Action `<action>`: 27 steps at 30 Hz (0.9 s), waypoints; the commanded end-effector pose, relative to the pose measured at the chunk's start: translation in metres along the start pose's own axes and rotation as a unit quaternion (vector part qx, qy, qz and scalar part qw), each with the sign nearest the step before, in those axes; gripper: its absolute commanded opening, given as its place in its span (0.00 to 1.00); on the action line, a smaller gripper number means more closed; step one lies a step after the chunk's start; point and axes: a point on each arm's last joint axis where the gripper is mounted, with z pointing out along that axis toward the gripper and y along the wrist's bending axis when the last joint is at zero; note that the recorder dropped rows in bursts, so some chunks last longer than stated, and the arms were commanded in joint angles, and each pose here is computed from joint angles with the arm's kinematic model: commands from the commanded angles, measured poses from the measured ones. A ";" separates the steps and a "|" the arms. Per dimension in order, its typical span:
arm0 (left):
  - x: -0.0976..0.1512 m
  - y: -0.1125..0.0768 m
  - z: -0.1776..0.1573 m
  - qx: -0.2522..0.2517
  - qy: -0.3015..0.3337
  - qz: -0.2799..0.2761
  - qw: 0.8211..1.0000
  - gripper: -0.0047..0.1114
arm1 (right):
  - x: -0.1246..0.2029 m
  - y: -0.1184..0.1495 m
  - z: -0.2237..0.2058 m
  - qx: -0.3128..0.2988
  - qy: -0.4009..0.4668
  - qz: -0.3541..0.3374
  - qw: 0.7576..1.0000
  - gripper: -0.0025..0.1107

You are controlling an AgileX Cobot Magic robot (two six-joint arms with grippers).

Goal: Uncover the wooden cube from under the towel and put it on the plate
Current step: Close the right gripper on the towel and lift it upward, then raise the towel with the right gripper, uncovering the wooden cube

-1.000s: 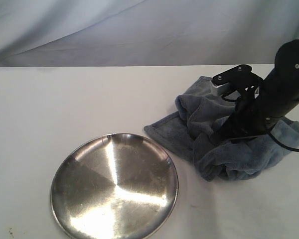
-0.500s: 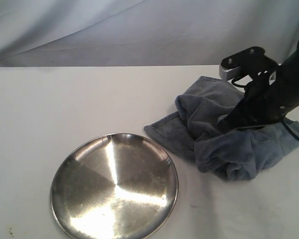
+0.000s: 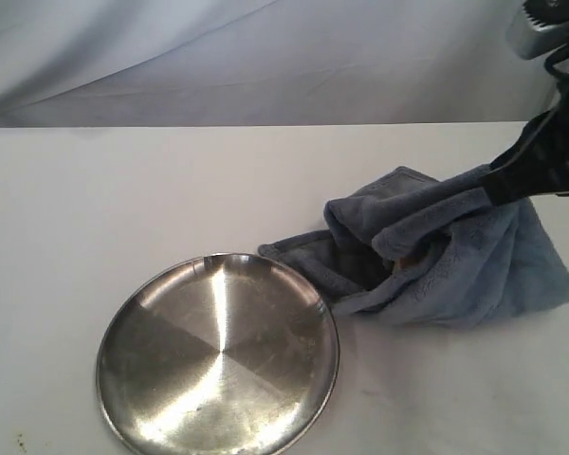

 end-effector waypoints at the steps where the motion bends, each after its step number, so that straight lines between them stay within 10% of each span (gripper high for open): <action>1: 0.000 0.000 0.000 0.002 -0.004 -0.001 1.000 0.04 | 0.005 0.003 -0.028 0.002 -0.030 -0.003 1.000 0.02; 27: 0.000 0.000 0.000 0.002 -0.004 -0.001 1.000 0.04 | 0.009 0.004 -0.083 0.047 -0.163 -0.020 0.985 0.02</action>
